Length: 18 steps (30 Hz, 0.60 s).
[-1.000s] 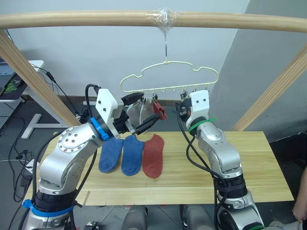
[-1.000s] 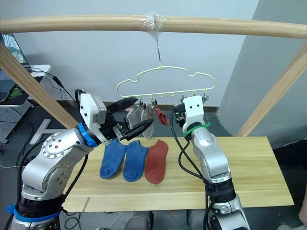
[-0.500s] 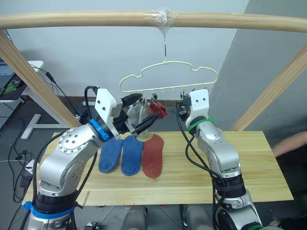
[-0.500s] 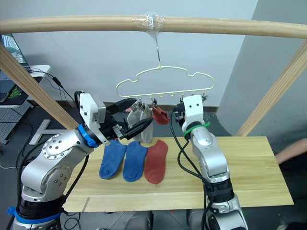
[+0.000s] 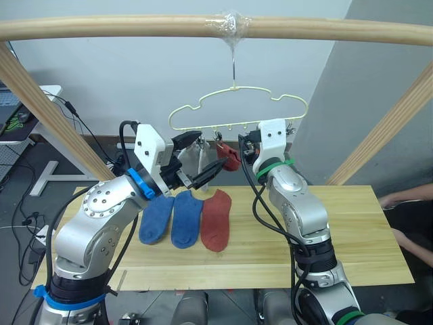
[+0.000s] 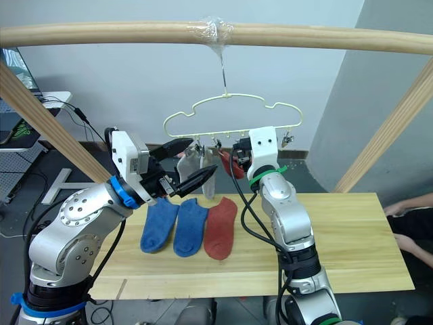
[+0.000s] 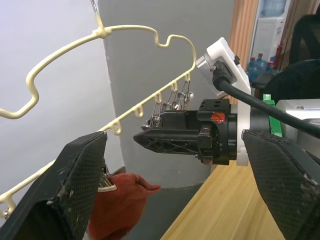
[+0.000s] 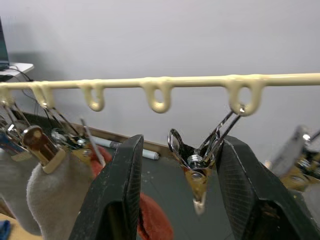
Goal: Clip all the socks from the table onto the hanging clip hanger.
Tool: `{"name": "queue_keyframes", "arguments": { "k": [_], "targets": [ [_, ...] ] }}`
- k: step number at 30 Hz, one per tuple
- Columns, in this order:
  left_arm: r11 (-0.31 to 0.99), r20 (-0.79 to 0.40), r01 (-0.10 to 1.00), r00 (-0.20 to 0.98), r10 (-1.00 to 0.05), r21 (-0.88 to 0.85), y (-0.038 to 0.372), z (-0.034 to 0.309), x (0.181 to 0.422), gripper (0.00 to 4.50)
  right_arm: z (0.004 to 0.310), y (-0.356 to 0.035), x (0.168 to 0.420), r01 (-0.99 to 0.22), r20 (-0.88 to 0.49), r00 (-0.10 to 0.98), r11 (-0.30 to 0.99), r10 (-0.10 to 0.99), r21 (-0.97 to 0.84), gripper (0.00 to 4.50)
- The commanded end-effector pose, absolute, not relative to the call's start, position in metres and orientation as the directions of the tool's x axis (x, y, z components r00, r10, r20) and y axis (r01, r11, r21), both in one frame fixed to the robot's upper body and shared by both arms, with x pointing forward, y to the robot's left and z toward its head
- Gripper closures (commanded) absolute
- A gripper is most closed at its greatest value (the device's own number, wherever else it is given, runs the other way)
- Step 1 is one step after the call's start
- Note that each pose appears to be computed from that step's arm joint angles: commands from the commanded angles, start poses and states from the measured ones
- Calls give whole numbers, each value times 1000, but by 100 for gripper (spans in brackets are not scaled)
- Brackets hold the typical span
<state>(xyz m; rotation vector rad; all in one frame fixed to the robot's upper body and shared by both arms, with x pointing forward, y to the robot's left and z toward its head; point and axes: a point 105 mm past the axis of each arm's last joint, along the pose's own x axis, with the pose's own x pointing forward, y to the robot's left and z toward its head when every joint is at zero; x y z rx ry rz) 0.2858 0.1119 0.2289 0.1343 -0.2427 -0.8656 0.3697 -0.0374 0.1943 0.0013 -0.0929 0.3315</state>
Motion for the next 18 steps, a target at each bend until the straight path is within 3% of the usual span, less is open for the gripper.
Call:
{"name": "queue_keyframes", "arguments": {
  "k": [1, 18],
  "targets": [
    [640, 205, 726, 606, -769, 253, 111, 243, 279, 0, 212, -34, 367, -340, 159, 928, 940, 337, -10, 231],
    [647, 225, 716, 607, -762, 262, 111, 247, 279, 0, 215, -34, 371, -330, 173, 929, 944, 327, -12, 231]
  ]
}}
